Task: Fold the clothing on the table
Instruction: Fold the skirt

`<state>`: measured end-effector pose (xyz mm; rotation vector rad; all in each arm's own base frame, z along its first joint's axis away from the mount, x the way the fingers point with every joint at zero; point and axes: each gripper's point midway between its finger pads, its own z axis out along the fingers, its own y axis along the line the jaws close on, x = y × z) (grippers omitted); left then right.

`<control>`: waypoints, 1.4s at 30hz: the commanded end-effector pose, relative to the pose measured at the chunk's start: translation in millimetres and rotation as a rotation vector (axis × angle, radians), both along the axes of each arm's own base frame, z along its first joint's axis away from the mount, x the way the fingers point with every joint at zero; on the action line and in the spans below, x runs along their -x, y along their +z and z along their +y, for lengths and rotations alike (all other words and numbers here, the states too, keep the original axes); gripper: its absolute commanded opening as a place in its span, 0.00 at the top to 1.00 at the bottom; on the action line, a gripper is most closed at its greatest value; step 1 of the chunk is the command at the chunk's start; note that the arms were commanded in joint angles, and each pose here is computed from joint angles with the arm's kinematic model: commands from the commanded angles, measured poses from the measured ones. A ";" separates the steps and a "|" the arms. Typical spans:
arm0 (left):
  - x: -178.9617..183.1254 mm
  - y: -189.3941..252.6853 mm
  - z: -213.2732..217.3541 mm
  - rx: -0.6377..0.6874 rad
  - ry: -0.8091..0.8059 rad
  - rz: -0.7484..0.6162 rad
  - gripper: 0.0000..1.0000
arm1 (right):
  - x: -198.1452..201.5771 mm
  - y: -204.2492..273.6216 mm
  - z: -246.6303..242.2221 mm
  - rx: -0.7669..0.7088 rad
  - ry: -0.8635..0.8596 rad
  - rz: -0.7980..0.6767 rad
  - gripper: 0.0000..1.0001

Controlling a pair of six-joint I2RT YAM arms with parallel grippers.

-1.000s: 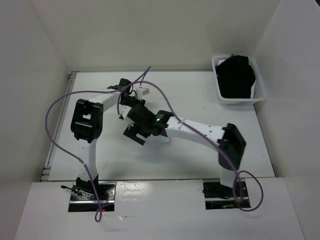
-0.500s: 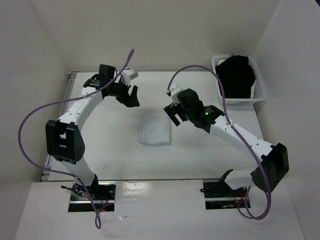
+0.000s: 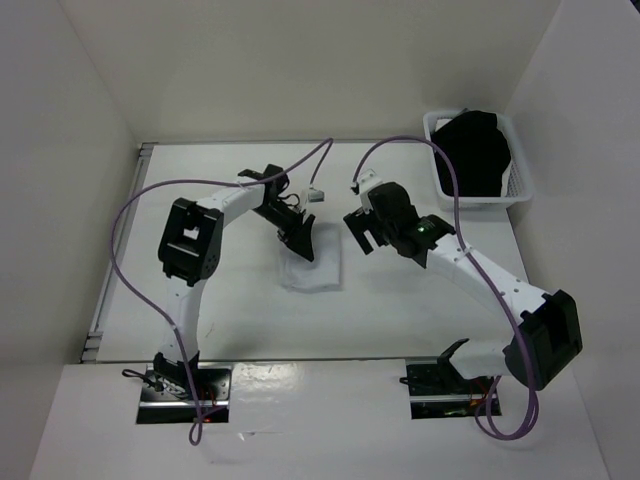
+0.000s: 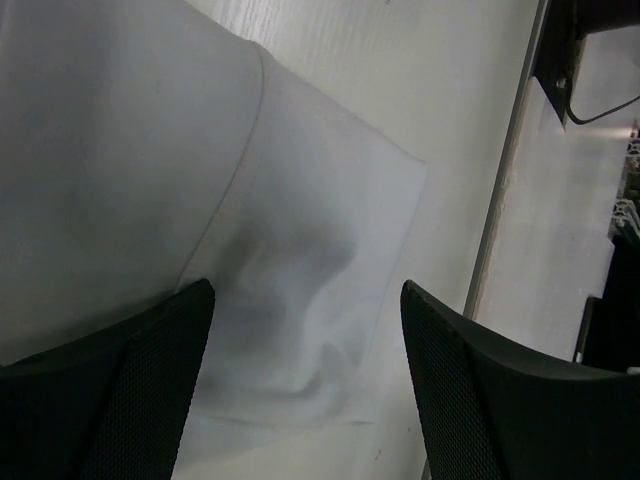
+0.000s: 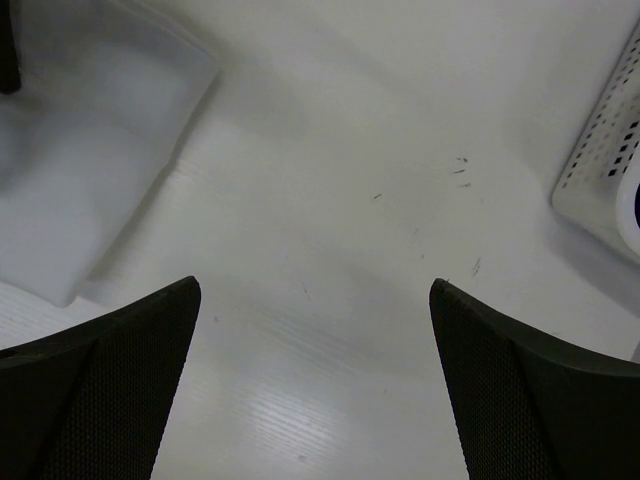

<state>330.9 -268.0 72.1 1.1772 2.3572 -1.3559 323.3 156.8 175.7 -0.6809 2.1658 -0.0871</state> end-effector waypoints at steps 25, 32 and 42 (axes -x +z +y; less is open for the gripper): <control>-19.4 183.3 202.1 -0.301 0.898 -0.604 0.00 | 32.3 123.0 -159.6 -0.250 -0.522 -0.420 0.00; 43.0 203.9 293.8 -0.348 1.272 -0.727 0.00 | 49.2 115.1 -197.0 -0.254 -0.659 -0.429 0.00; 60.6 192.7 324.9 -0.414 1.365 -0.705 0.00 | 66.7 127.9 -209.3 -0.271 -0.683 -0.497 0.00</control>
